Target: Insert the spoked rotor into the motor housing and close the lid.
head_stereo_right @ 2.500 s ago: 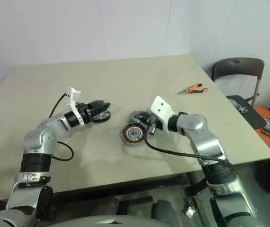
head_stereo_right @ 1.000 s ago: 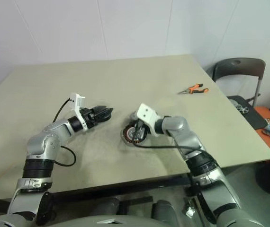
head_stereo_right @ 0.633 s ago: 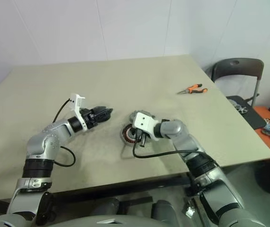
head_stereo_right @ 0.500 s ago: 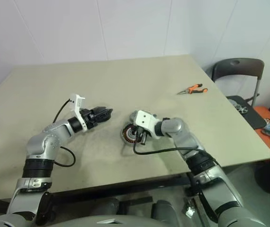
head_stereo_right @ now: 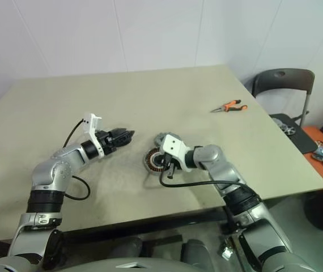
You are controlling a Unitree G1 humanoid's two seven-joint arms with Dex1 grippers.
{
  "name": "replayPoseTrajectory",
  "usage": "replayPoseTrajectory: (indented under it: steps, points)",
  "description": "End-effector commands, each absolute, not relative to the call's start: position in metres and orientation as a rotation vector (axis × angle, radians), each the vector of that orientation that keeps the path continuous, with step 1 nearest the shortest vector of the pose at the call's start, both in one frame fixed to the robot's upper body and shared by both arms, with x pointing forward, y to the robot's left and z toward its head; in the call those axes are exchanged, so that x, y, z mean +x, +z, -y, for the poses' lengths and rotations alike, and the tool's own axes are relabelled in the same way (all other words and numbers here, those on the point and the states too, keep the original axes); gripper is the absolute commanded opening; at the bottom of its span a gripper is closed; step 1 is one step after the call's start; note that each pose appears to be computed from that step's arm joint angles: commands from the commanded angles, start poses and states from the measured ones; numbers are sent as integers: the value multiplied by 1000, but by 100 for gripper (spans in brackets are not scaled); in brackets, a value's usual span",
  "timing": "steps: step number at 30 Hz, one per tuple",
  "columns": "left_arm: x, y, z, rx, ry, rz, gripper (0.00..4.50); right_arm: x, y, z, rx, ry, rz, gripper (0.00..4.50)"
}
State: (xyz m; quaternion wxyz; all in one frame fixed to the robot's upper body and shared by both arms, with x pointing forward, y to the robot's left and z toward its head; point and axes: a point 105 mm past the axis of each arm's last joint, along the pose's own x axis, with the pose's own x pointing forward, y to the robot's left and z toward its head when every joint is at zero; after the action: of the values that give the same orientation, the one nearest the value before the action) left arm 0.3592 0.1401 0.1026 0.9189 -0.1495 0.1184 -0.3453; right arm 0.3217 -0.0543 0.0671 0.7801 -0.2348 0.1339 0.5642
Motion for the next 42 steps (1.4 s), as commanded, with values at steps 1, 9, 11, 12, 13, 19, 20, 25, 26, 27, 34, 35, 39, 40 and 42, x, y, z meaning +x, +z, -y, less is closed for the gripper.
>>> replayPoseTrajectory:
  steps: [1,9,11,12,13,19,20,25,26,27,34,35,39,40,42]
  points:
    - [364,116,-143,-282,-713,-189,269,330,73,54,-531,1193,-262,4]
    - [361,125,-142,-294,-724,-165,269,344,131,55,-131,1158,-221,4]
    - [357,130,-145,-292,-740,-155,269,338,136,58,-163,1175,-216,4]
    - [354,132,-147,-287,-747,-153,269,335,137,58,-189,1180,-212,4]
    - [351,133,-151,-279,-753,-153,269,333,137,60,-240,1182,-205,4]
    - [347,148,-190,-67,-690,-125,269,331,132,72,-503,1125,-143,4]
    - [350,155,-200,-60,-668,-115,269,334,134,74,-493,1107,-140,4]
    - [355,171,-231,31,-616,-97,269,340,140,80,-471,1058,-113,4]
    - [356,168,-234,95,-616,-108,269,339,141,79,-466,1059,-109,4]
    - [356,164,-237,160,-616,-120,269,338,141,79,-468,1062,-104,4]
    - [362,168,-220,106,-710,-110,269,337,137,77,-496,1040,-114,187]
    - [362,167,-219,96,-714,-115,269,337,136,78,-506,1035,-114,219]
    - [355,160,-211,-125,-705,-141,269,338,136,80,-484,992,-111,219]
    - [352,159,-209,-192,-701,-149,269,337,135,80,-488,991,-113,219]
    - [347,158,-214,-427,-645,-163,269,333,130,82,-492,988,-124,219]
